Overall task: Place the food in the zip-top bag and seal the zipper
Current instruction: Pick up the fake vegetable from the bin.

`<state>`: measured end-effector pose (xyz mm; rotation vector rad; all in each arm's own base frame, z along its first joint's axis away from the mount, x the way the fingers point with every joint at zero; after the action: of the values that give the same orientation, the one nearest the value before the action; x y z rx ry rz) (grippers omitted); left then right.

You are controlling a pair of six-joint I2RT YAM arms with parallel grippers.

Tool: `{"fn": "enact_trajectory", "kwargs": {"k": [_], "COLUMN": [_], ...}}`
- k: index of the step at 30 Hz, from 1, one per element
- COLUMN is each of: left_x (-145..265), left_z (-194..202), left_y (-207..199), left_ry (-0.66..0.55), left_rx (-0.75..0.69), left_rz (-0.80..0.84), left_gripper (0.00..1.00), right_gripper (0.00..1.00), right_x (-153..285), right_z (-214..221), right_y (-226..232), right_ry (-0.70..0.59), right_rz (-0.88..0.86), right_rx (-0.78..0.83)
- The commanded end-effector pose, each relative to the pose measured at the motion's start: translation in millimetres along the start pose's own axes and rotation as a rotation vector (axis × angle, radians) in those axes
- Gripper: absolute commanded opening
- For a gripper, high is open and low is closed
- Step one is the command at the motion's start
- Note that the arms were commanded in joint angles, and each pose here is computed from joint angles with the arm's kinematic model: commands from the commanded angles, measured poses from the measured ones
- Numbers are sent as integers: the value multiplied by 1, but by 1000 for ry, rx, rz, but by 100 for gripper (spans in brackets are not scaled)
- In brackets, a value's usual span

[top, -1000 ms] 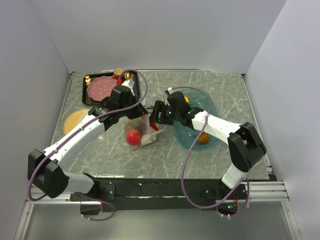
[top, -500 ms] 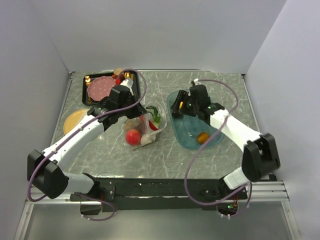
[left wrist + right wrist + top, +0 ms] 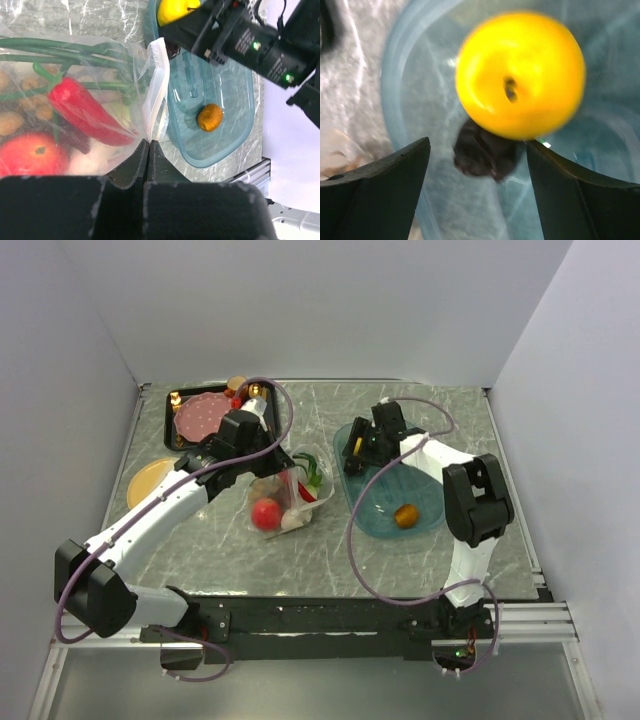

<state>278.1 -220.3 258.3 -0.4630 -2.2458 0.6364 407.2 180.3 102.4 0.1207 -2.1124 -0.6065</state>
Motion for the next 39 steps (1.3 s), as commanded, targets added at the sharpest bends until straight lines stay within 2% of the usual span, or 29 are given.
{"fn": "enact_trajectory", "kwargs": {"k": [1, 8, 12, 15, 16, 20, 21, 23, 27, 33, 39], "left_x": [9, 6, 4, 4, 4, 3, 3, 2, 2, 0, 1], "left_z": [-10, -8, -8, -7, -6, -7, -6, -6, -5, -5, -5], "left_y": [-10, -8, -9, -9, -9, -9, -9, -9, -9, -9, -8], "left_ry": [-42, -34, -33, -30, -29, -28, -28, -25, -22, -17, -17], "left_rx": [3, 5, 4, 7, 7, 4, 4, 4, 3, -2, -1], "left_rz": [47, 46, 49, 55, 58, 55, 53, 56, 60, 58, 56], "left_gripper": [1, 1, 1, 1, 1, 1, 1, 1, 1, 1, 1], "right_gripper": [81, 80, 72, 70, 65, 31, 17, 8, 8, 9, 12], "right_x": [-7, -5, -8, -11, -11, -6, -4, 13, 47, 111, 131], "right_z": [-13, 3, 2, 5, 5, 4, 11, 5, 15, 14, 34], "right_y": [10, -4, -6, -8, -8, -7, -11, -1, -1, 25, 61], "right_ry": [0, 16, 12, 31, 31, 21, 30, -27, -94, -227, -148], "right_rz": [-31, 3, 15, 21, 21, 16, 12, -38, -65, -175, -341], "right_rx": [3, -1, 4, 14, 17, 20, 18, 11, -2, 2, 15]}}
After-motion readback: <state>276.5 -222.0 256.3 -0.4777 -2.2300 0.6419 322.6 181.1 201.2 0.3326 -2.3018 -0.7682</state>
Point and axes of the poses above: each gripper's point midway between its finger pads, its own x axis back along the fingers, its own y axis along the line the jaws close on, z = x × y, the point moved 5 cm from there along x, back along the fingers, and after that the axes turned 4 degrees about -x, right-handed, at the moved point
